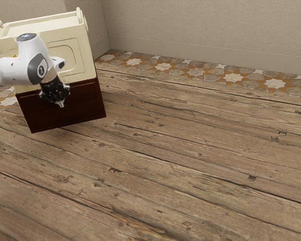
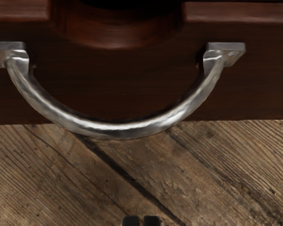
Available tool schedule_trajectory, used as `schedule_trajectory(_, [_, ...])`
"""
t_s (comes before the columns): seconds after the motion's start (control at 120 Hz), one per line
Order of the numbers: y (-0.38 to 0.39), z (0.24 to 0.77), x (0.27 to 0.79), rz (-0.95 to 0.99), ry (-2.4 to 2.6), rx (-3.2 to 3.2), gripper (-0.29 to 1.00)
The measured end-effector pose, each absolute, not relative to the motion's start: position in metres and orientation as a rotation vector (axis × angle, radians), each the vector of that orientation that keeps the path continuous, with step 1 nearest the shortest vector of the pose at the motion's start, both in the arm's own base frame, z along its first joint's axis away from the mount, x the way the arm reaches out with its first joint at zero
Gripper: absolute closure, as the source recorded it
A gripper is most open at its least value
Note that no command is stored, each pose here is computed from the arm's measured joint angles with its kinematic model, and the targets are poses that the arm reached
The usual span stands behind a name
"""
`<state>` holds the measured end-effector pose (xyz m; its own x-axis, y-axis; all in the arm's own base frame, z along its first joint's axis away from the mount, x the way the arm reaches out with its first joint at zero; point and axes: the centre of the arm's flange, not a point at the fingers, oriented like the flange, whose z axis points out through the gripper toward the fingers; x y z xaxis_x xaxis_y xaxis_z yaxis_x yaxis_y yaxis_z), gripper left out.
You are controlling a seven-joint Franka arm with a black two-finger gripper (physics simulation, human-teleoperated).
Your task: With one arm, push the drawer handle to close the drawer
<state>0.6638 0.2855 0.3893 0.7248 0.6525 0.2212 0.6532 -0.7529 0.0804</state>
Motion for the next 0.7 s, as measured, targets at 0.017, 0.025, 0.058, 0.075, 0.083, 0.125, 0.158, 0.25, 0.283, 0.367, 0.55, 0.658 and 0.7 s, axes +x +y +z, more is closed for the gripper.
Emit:
schedule_trajectory(0.017, [0.279, 0.386, 0.659, -0.359, -1.106, -2.925, 0.79])
schedule_trajectory(0.025, [0.273, 0.384, 0.656, -0.352, -1.107, -2.931, 0.79])
schedule_trajectory(0.058, [0.253, 0.381, 0.644, -0.334, -1.109, -2.957, 0.79])
schedule_trajectory(0.075, [0.242, 0.380, 0.638, -0.329, -1.109, -2.970, 0.79])
schedule_trajectory(0.083, [0.235, 0.380, 0.635, -0.327, -1.108, -2.977, 0.79])
schedule_trajectory(0.125, [0.196, 0.386, 0.616, -0.317, -1.095, -3.015, 0.79])
schedule_trajectory(0.158, [0.164, 0.395, 0.597, -0.318, -1.080, -3.045, 0.79])
schedule_trajectory(0.25, [0.076, 0.437, 0.557, -0.349, -0.982, -3.156, 0.77])
schedule_trajectory(0.283, [0.045, 0.456, 0.549, -0.358, -0.919, -3.201, 0.72])
schedule_trajectory(0.367, [-0.012, 0.495, 0.528, -0.359, -0.770, -3.287, 0.53])
schedule_trajectory(0.55, [-0.070, 0.575, 0.500, -0.432, -0.395, -3.247, 0.22])
schedule_trajectory(0.658, [-0.065, 0.586, 0.482, -0.361, -0.355, -3.209, 0.13])
schedule_trajectory(0.7, [-0.064, 0.586, 0.479, -0.329, -0.348, -3.200, 0.11])
